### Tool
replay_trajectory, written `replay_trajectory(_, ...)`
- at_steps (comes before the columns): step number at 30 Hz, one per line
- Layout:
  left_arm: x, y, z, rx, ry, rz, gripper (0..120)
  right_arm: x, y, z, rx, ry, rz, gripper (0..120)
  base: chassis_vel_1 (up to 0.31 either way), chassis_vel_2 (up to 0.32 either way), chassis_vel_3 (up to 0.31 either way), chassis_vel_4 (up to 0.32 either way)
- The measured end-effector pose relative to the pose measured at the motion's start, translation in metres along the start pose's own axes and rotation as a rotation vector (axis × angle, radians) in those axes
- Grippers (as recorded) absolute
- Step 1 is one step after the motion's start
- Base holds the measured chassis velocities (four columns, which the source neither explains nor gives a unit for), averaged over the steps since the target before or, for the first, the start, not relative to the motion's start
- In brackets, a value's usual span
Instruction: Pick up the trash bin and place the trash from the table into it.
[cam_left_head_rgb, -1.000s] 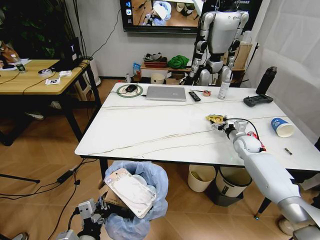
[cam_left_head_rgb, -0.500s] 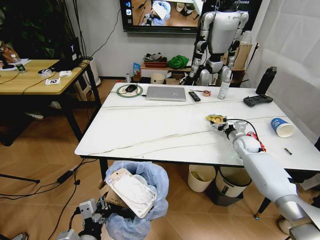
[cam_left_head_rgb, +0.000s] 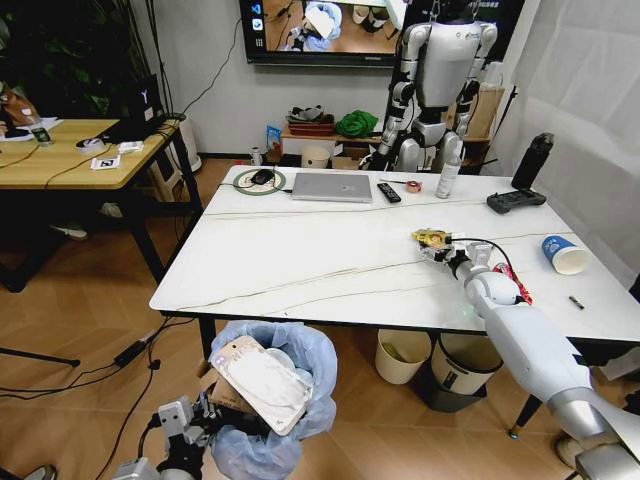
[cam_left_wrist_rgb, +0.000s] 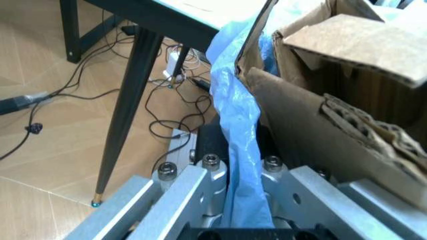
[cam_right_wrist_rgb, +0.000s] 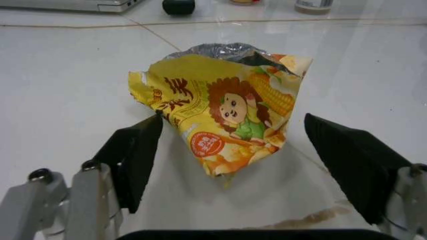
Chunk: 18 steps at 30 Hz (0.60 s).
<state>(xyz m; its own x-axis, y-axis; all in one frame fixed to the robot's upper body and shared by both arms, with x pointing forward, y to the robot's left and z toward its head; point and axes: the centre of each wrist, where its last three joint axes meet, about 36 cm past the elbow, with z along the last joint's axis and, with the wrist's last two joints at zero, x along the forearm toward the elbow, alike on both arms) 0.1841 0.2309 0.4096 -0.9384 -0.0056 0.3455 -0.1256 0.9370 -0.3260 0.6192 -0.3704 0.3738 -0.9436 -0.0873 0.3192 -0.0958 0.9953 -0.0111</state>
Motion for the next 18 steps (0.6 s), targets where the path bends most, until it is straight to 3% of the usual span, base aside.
replay_trajectory(18,-0.0012,0.0013,0.0003,0.001,0.002,0.0,0,0.0058,-0.005,0.0019,0.005,0.0,0.003,15,0.0,0.0,0.0,0.0)
